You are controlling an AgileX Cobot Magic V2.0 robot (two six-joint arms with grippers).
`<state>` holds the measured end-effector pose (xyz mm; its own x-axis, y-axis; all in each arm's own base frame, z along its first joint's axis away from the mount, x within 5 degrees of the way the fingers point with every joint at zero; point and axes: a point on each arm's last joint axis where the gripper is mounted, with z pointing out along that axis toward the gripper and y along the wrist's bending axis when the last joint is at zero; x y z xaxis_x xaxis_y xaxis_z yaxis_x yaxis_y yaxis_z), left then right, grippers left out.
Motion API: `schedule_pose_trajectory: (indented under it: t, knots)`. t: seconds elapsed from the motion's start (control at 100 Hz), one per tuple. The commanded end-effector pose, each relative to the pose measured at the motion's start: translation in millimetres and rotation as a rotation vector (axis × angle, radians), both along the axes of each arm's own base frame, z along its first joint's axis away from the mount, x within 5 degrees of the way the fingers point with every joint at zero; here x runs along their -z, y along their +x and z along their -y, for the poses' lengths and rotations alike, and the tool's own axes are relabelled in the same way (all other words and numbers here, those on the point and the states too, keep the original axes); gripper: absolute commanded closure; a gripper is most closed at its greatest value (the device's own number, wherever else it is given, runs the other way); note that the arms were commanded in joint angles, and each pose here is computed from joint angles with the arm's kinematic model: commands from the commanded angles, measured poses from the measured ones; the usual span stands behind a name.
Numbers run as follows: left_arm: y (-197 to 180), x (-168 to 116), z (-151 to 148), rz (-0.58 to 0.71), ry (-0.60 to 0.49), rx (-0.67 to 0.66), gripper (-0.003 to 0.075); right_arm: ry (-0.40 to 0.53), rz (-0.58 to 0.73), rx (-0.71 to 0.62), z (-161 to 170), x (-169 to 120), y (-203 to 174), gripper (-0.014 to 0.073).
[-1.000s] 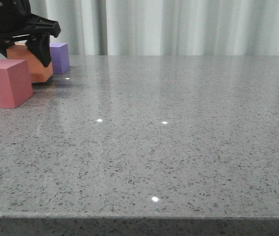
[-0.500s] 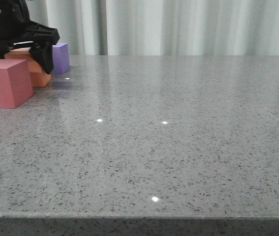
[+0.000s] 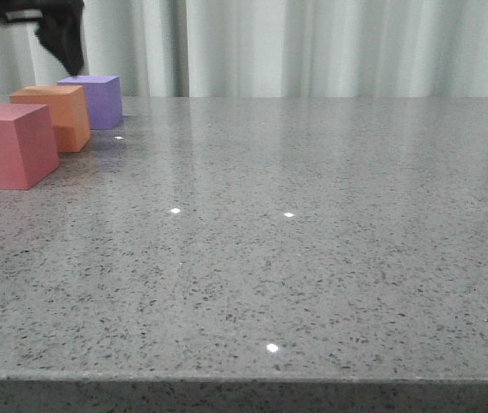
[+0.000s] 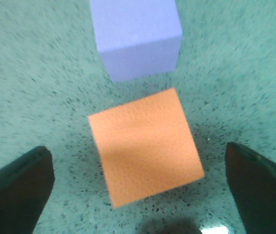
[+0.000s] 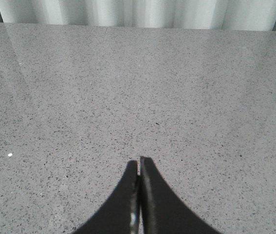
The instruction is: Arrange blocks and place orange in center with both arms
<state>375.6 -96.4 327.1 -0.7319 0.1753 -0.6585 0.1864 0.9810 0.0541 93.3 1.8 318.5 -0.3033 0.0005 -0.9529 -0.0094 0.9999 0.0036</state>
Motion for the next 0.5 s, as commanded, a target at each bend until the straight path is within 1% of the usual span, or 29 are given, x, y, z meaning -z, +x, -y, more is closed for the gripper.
schedule_pose_trajectory:
  t: [0.0,0.11,0.23,0.36,0.49]
  knots:
    - [-19,-51,-9,0.166,-0.056,-0.023,0.005,-0.017,0.098,-0.013,-1,-14,2,0.0661]
    - [-38,-73,-22,0.224,-0.1,-0.059,0.005,-0.017,0.098,-0.013,-1,-14,2,0.0661]
    - [-65,-85,-33,0.281,-0.121,-0.07,0.005,-0.017,0.098,-0.013,-1,-14,2,0.0661]
    - [-101,-86,-40,0.345,-0.146,-0.06,0.005,-0.017,0.098,-0.013,-1,-14,2,0.0661]
    - [-142,-80,-48,0.404,-0.19,-0.052,0.005,-0.017,0.098,-0.013,-1,-14,2,0.0661]
